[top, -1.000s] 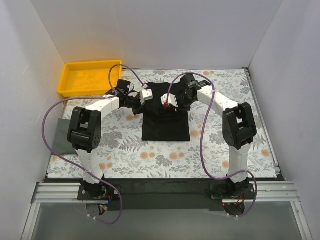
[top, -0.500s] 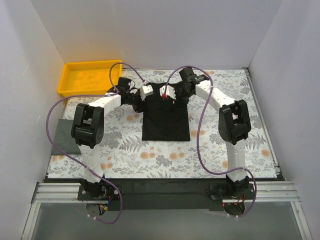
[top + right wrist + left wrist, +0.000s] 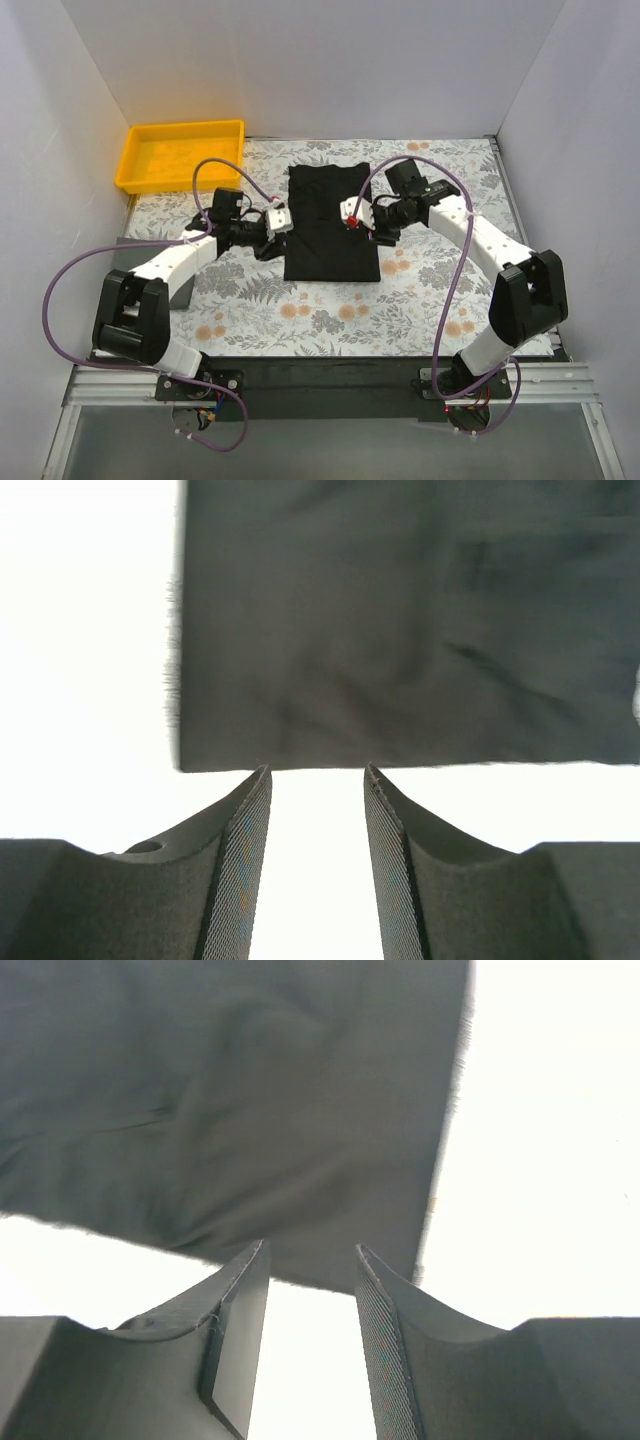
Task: Fold and stack the t-shirts
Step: Fold the tshirt
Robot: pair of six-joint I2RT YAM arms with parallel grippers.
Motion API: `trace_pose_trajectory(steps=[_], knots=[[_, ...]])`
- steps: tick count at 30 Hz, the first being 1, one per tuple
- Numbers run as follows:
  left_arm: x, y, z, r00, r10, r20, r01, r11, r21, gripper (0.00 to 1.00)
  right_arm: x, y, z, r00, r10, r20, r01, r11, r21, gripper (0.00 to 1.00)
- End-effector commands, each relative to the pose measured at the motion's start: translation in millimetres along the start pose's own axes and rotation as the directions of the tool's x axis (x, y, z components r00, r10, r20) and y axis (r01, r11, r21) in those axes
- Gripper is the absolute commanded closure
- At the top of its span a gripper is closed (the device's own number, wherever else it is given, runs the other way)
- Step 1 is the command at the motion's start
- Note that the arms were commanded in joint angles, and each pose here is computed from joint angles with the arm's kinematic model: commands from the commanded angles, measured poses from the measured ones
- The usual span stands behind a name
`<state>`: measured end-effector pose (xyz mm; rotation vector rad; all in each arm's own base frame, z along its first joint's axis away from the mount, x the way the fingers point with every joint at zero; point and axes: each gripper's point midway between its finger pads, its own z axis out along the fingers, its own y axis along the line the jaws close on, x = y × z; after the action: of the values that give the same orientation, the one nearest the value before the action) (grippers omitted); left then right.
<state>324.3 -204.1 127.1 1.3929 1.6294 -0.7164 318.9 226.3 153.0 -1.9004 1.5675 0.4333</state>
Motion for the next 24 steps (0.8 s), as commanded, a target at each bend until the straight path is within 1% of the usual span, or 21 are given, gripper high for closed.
trace_pose_trajectory(steps=[1,3,5,10,16,19,24], knots=[[21.8,-34.7,14.5,0.994,0.11,-0.018,-0.108,0.991,0.083,0.63,10.5,55.8,21.7,0.998,0.063,-0.006,-0.063,0.987,-0.146,0.53],[27.2,-38.1,18.8,0.989,0.147,-0.03,-0.144,0.986,0.079,0.63,17.0,67.5,30.7,0.997,0.079,-0.022,-0.082,0.983,-0.164,0.52],[35.6,-44.7,24.1,0.988,0.15,-0.044,-0.145,0.985,0.091,0.63,25.2,80.5,43.0,0.994,0.104,-0.044,-0.11,0.977,-0.181,0.52],[54.4,-52.7,37.7,0.976,0.198,-0.091,-0.187,0.976,0.116,0.64,40.4,82.2,60.6,0.992,0.098,-0.074,-0.11,0.979,-0.174,0.53],[74.9,-58.2,42.9,0.973,0.19,-0.134,-0.171,0.975,0.139,0.64,58.0,94.9,74.3,0.989,0.098,-0.113,-0.12,0.968,-0.218,0.54],[77.8,-61.8,43.2,0.974,0.183,-0.137,-0.162,0.976,0.148,0.64,68.1,102.4,79.0,0.986,0.095,-0.137,-0.126,0.965,-0.231,0.57],[86.9,-70.0,42.4,0.971,0.179,-0.159,-0.153,0.974,0.167,0.64,73.9,104.9,78.2,0.986,0.082,-0.147,-0.112,0.971,-0.213,0.58]])
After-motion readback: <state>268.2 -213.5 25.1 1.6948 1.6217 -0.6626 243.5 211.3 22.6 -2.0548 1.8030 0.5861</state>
